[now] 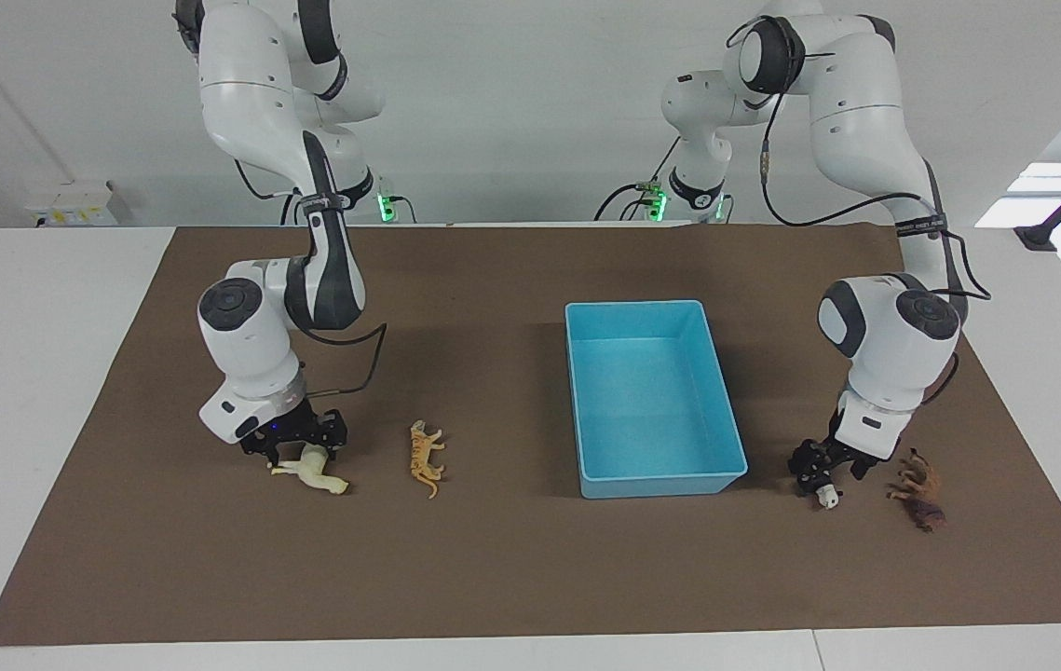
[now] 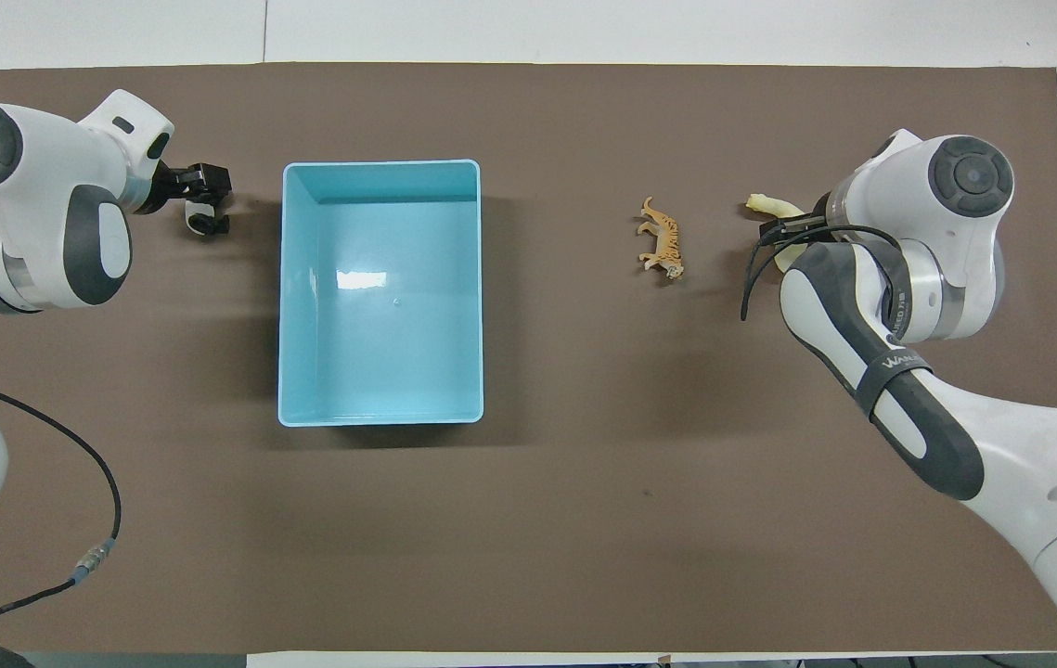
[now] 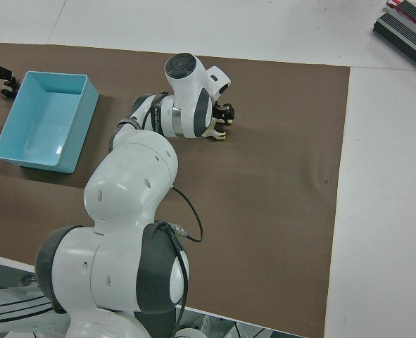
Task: Put all toys into storage box
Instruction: 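Grasp the llama with the right gripper while the left gripper grasps the panda, then lift the panda with the left gripper and release it inside the box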
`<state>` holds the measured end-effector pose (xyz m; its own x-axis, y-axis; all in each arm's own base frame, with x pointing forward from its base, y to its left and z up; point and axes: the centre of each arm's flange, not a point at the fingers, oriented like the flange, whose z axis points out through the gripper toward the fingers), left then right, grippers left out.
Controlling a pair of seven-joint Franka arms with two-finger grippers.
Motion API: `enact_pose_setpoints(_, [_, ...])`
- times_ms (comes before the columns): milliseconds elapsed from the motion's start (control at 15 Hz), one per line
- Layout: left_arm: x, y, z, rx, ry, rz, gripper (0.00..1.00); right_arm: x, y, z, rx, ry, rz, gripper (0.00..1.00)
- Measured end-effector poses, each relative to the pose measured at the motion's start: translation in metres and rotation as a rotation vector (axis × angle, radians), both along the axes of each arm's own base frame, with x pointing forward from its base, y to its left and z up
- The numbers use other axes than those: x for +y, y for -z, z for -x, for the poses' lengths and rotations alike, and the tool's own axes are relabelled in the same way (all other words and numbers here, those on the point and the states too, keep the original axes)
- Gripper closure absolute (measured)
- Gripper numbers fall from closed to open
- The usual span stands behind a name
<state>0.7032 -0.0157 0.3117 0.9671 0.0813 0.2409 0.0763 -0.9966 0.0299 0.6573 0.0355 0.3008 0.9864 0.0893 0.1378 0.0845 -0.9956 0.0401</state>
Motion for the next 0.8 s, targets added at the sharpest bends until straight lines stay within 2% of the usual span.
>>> enact_pose_setpoints(67, [0.0,0.004,0.002,0.001,0.001,0.0,0.0,-0.001,0.0,0.0,0.001,-0.001,0.002,0.01])
enact_pose_setpoints(133, [-0.001,0.007,0.003,0.003,0.001,0.0,0.0,-0.001,0.001,0.0,0.003,-0.001,0.004,0.0])
enact_pose_setpoints(733, [-0.002,0.016,0.008,0.02,0.0,0.001,0.0,-0.001,0.005,0.003,0.031,0.074,0.012,0.0])
enact_pose_setpoints(800, [-0.002,0.016,0.009,0.021,-0.011,0.004,0.08,-0.001,0.005,0.003,0.031,0.089,0.01,0.0])
